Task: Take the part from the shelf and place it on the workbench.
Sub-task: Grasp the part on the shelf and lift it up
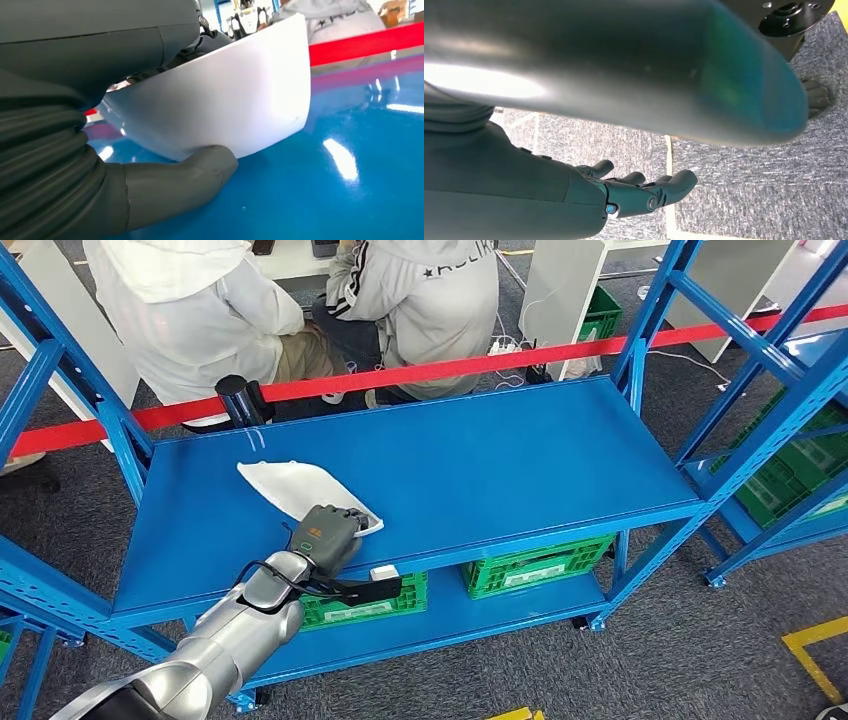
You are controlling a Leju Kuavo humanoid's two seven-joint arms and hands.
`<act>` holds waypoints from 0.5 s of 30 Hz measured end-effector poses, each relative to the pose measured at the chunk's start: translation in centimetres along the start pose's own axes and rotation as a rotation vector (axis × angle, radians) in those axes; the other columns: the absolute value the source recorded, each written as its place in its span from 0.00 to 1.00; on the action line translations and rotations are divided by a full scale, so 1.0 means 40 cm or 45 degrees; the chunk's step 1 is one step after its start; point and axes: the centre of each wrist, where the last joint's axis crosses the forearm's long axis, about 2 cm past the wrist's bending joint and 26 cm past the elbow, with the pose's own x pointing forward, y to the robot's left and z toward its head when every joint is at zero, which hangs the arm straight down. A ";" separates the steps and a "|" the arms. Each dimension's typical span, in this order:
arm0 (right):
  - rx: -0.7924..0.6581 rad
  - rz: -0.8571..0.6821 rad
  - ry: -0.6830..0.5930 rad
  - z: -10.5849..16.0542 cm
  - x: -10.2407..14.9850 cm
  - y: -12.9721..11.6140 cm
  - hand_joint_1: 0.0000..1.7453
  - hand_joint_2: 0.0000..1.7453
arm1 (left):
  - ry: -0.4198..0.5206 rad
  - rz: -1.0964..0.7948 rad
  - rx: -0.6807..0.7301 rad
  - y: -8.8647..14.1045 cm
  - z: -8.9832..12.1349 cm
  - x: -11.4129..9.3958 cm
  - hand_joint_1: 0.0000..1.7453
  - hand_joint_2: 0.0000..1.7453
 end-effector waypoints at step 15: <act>0.002 0.004 0.000 0.000 0.000 0.000 0.00 0.00 | -0.016 -0.001 0.001 0.001 0.000 -0.001 1.00 1.00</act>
